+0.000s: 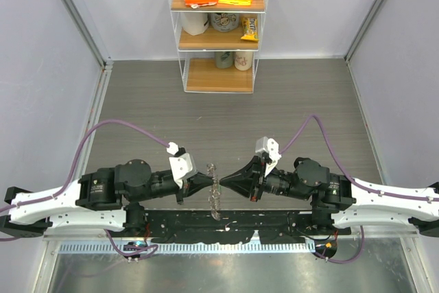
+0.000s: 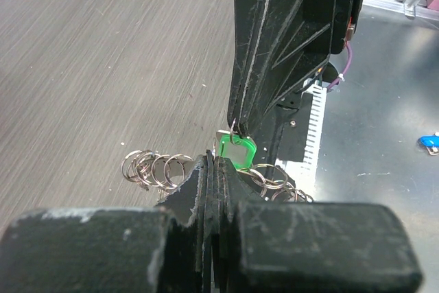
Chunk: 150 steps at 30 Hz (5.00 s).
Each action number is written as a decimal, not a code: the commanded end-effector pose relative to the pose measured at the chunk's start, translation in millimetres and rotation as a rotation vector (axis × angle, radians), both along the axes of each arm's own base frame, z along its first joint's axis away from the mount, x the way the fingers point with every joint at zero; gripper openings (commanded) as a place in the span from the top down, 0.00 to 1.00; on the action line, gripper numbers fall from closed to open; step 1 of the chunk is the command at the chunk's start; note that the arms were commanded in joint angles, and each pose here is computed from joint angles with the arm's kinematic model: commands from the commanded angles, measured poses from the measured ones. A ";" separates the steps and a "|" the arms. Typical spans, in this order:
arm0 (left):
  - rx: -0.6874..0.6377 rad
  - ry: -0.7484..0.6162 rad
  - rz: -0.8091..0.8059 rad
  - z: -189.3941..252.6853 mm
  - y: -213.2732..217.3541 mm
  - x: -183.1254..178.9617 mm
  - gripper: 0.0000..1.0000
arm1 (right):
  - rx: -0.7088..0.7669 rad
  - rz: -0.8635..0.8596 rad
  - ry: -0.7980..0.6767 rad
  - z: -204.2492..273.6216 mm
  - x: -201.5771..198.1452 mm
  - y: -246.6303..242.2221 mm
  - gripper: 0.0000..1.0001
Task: Put the keys on the keyring
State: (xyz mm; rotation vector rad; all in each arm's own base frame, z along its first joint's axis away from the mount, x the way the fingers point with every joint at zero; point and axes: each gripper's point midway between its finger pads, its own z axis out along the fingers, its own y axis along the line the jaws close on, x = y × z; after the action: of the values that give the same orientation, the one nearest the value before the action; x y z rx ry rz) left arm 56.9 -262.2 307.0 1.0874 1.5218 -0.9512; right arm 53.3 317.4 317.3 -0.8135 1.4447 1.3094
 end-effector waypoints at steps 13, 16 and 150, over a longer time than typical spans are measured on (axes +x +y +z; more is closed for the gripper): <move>-0.135 -0.018 -0.031 32.0 -3.5 -5.1 1.00 | 0.067 -0.032 0.030 16.8 5.0 2.8 0.94; -0.135 -0.018 -0.031 31.3 -3.5 -5.2 1.00 | 0.067 -0.022 0.034 17.6 3.5 4.6 0.94; -0.052 0.075 -0.249 7.5 -0.2 -47.7 0.59 | -0.538 0.285 -0.265 0.2 -32.6 -5.5 0.94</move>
State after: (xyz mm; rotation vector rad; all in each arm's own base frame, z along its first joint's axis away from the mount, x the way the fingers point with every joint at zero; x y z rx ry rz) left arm 16.7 -261.0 309.7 1.1963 1.4246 -1.1812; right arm 25.5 318.6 315.6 -1.5121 1.4467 0.9668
